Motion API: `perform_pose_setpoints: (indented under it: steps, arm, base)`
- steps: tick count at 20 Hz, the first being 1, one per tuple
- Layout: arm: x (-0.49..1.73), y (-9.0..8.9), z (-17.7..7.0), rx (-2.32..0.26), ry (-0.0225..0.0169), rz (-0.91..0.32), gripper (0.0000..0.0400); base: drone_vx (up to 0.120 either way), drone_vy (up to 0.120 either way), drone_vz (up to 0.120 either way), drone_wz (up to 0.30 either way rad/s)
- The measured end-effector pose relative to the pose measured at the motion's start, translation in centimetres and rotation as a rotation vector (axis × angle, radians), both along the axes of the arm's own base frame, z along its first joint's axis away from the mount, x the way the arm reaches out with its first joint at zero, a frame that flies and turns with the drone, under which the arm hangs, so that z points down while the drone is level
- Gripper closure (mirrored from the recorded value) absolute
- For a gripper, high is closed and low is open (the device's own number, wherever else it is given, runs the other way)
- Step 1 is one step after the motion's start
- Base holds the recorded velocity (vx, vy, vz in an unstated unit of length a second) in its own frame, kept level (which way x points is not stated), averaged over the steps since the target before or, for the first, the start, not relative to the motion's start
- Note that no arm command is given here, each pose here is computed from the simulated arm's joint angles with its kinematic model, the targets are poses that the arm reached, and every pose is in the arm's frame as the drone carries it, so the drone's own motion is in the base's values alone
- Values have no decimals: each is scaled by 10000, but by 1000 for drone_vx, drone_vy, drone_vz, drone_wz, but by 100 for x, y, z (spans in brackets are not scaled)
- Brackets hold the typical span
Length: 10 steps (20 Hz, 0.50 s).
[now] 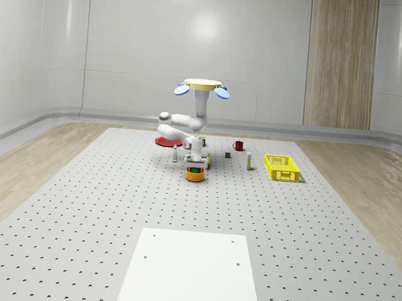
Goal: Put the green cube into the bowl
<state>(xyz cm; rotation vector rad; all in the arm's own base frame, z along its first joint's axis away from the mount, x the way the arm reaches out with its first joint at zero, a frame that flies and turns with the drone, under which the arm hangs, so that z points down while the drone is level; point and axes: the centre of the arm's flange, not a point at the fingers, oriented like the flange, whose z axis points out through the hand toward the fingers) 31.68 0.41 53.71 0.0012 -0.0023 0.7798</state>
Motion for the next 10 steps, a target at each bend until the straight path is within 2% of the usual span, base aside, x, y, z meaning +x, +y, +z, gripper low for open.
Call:
perform_pose_setpoints:
  steps: [10]
  arm:
    - [0, 0, -207, -3, 2, 49, 2]
  base:
    - [0, 0, 0, 0]
